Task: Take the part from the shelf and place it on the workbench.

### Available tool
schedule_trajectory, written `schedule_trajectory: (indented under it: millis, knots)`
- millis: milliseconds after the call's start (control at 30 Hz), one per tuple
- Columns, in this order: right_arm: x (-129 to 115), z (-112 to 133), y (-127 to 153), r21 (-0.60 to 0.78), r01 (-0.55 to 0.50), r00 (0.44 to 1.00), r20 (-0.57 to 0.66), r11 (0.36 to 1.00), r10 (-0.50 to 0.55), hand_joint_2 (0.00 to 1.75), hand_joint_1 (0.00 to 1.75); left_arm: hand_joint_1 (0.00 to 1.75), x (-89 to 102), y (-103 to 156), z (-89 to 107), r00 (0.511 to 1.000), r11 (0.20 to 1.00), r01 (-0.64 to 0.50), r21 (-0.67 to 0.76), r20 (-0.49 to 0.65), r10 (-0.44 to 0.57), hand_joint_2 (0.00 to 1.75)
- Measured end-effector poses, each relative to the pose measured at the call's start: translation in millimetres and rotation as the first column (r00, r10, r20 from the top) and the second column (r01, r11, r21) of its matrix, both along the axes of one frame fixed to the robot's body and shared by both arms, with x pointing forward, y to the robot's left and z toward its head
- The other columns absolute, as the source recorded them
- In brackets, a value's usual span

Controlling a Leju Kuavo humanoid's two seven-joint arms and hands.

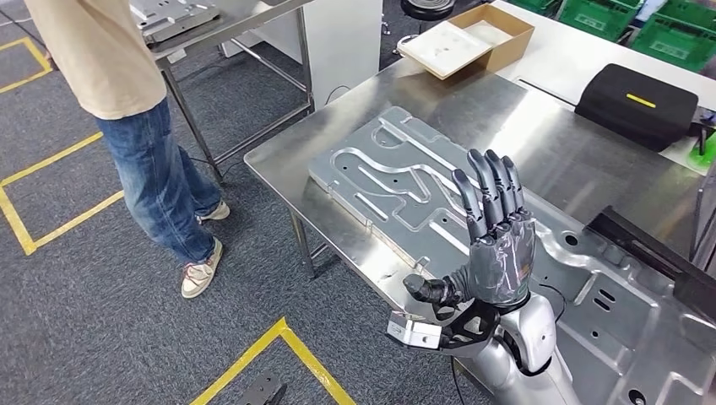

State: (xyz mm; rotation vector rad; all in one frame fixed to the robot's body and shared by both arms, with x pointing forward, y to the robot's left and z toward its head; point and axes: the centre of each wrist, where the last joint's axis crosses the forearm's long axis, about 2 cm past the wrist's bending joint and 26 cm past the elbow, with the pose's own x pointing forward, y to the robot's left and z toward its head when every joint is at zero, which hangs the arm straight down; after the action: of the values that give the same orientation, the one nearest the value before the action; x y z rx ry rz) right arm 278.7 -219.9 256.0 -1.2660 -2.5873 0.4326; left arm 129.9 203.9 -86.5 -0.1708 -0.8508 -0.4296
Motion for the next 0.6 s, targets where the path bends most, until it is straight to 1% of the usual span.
schedule_trajectory:
  millis: [233, 333, 467, 600]
  knots:
    - [2, 4, 1, -0.037, 0.029, 0.999, 0.022, 0.999, -0.028, 0.0, 0.0, 0.0, 1.0, 1, 0.1, 0.999, 0.999, 0.025, 0.023, -0.034, -0.025, 0.0]
    - [5, 10, 1, -0.058, 0.035, 0.999, 0.038, 0.998, -0.033, 0.0, 0.0, 0.0, 7.2, 2, 1.7, 0.999, 0.999, 0.035, 0.036, -0.032, -0.034, 0.0]
    - [8, 17, 4, -0.08, 0.021, 0.999, 0.049, 0.997, -0.018, 0.0, 0.0, 0.0, 14.6, 7, 3.3, 1.0, 0.999, 0.029, 0.043, -0.008, -0.028, 0.0]
    - [12, 22, 9, -0.069, -0.007, 0.999, 0.052, 0.998, 0.011, 0.0, 0.0, 0.0, 10.5, 15, 0.8, 0.999, 0.998, 0.033, 0.045, -0.013, -0.032, 0.0]
